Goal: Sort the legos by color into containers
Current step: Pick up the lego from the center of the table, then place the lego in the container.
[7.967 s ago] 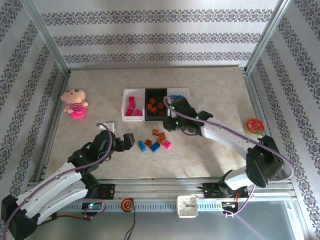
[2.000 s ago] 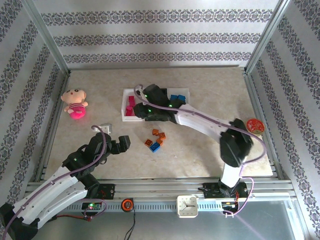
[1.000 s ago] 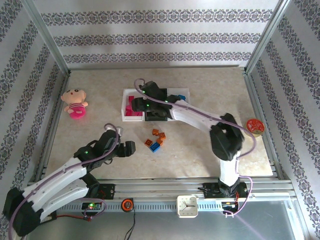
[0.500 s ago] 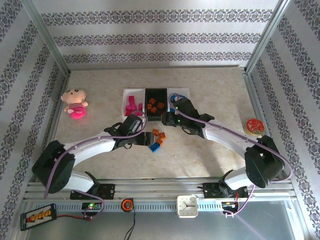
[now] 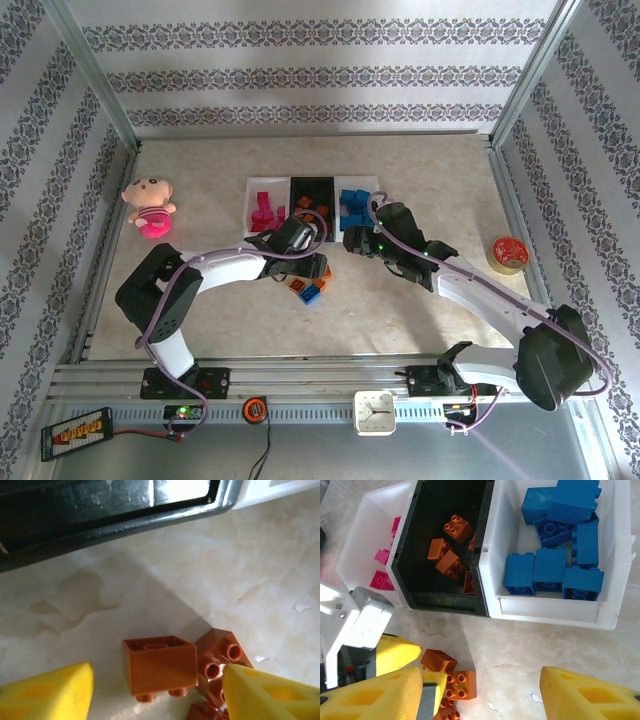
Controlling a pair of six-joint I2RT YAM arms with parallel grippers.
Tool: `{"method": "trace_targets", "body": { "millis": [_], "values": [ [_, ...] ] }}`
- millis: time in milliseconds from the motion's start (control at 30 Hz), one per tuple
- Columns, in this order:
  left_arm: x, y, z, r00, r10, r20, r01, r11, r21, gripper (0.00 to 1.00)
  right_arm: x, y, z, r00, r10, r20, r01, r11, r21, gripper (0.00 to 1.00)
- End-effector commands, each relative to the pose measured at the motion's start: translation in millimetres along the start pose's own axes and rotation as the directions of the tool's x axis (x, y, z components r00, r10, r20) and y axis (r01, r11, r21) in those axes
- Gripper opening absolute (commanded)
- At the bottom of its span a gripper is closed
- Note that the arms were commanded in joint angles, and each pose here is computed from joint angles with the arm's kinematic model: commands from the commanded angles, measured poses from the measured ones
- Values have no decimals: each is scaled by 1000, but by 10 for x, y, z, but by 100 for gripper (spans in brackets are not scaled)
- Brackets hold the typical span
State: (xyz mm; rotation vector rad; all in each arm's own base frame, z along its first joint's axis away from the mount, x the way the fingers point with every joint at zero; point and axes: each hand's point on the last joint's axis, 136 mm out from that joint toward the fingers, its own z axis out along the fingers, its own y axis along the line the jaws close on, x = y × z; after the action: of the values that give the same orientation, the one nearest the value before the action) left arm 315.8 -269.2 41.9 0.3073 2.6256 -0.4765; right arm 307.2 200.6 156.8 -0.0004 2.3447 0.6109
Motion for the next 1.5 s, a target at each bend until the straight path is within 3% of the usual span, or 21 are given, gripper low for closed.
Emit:
{"method": "trace_targets", "body": {
  "millis": [0,167,433,633,733,933,1133,1367,1467],
  "values": [
    [-133,-23,33,998,45,37,-44,999,-24,64,-33,-47,-60,1000,20,23,-20,1000,7,64],
    [-93,25,74,999,48,21,-47,998,-45,51,-31,-56,-80,999,21,26,-21,1000,6,64],
    [20,90,12,999,46,1,-46,997,-61,52,-55,-83,-78,999,32,33,-32,999,10,64],
    [-27,24,-59,999,30,18,-30,999,-36,32,-54,-127,-99,998,43,41,-44,999,16,64],
    [-254,-88,-283,996,25,87,-24,1000,-8,31,-38,-149,-129,998,48,44,-49,999,16,64],
    [-1029,-250,-729,970,33,241,-35,999,7,31,84,-194,-110,998,61,16,-61,998,15,64],
    [-1506,-109,-498,967,21,252,-12,999,-39,31,210,-276,-104,997,75,0,-75,997,29,65],
    [-1800,99,-99,971,-24,238,46,995,-88,32,439,-255,-76,996,75,-50,-74,997,15,65],
    [-1873,137,-19,971,-46,233,68,994,-88,41,574,-194,-23,995,53,-87,-53,999,7,66]
  ]
}}
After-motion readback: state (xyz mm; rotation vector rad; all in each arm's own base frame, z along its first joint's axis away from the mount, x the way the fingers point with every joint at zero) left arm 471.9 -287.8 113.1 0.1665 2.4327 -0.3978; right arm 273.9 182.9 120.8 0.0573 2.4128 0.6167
